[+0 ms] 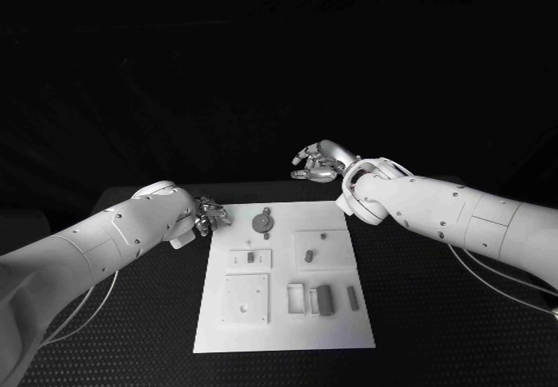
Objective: Assemble the parts on the task board
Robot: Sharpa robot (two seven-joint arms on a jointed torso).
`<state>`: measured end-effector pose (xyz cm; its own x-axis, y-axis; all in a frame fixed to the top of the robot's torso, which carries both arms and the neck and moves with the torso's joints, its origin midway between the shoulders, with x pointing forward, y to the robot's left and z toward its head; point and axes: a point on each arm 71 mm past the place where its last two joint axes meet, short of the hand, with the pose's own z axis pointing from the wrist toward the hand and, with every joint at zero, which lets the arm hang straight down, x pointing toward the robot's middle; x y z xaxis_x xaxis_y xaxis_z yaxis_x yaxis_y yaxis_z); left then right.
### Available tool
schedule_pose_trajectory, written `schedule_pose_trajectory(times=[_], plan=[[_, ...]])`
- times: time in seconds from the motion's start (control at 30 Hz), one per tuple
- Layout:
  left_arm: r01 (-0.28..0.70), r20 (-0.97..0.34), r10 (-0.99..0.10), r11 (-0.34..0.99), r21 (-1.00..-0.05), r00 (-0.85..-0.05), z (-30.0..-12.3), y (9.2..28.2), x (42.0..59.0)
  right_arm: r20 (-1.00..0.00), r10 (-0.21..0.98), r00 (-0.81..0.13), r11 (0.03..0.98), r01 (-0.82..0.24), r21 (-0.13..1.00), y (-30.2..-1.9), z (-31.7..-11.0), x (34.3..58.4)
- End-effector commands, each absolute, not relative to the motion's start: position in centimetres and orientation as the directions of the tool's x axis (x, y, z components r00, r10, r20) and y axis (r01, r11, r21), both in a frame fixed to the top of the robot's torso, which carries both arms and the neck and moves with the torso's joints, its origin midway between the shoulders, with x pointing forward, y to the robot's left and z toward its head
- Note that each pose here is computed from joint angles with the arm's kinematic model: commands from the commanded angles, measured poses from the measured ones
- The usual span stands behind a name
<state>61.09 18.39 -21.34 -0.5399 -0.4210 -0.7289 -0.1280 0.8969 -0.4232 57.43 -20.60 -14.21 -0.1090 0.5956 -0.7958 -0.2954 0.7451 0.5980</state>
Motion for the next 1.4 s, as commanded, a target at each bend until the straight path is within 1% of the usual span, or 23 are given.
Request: schedule_pose_trajectory(times=[0.03, 0.17, 0.23, 0.4, 0.53, 0.73, 0.97, 1.27, 1.4], plan=[[-0.15, -0.68, -0.475, 0.864, -0.481, -0.559, -20.8, 18.2, 60.7, -0.796, 0.595, -0.113, 0.747, -0.288, 0.6, -20.9, -14.3, 57.7], [-0.143, -0.672, -0.484, 0.856, -0.497, -0.56, -19.9, 18.3, 60.1, -0.796, 0.596, -0.108, 0.75, -0.278, 0.6, -21.2, -14.4, 58.1], [-0.143, -0.679, -0.501, 0.847, -0.512, -0.536, -19.5, 18.4, 59.5, -0.797, 0.595, -0.105, 0.753, -0.274, 0.599, -21.3, -14.4, 58.2], [-0.144, -0.667, -0.513, 0.837, -0.527, -0.54, -19.0, 18.4, 57.9, -0.799, 0.592, -0.111, 0.757, -0.265, 0.598, -21.4, -14.6, 58.6], [-0.144, -0.665, -0.514, 0.836, -0.529, -0.543, -19.0, 18.3, 56.5, -0.795, 0.594, -0.127, 0.753, -0.262, 0.604, -21.1, -14.8, 58.8], [-0.135, -0.682, -0.485, 0.855, -0.501, -0.547, -19.8, 18.0, 54.8, -0.786, 0.598, -0.158, 0.742, -0.26, 0.618, -21.0, -15.2, 59.2], [-0.11, -0.715, -0.413, 0.896, -0.431, -0.564, -21.5, 18.1, 53.1, -0.765, 0.62, -0.175, 0.724, -0.25, 0.643, -21.2, -15.4, 59.3], [-0.076, -0.724, -0.36, 0.916, -0.394, -0.588, -23.0, 17.2, 52.1, -0.754, 0.627, -0.194, 0.711, -0.253, 0.656, -21.2, -15.5, 59.3], [-0.068, -0.729, -0.348, 0.921, -0.385, -0.589, -23.6, 16.9, 52.0, -0.751, 0.631, -0.194, 0.707, -0.255, 0.659, -21.1, -15.5, 59.2]])
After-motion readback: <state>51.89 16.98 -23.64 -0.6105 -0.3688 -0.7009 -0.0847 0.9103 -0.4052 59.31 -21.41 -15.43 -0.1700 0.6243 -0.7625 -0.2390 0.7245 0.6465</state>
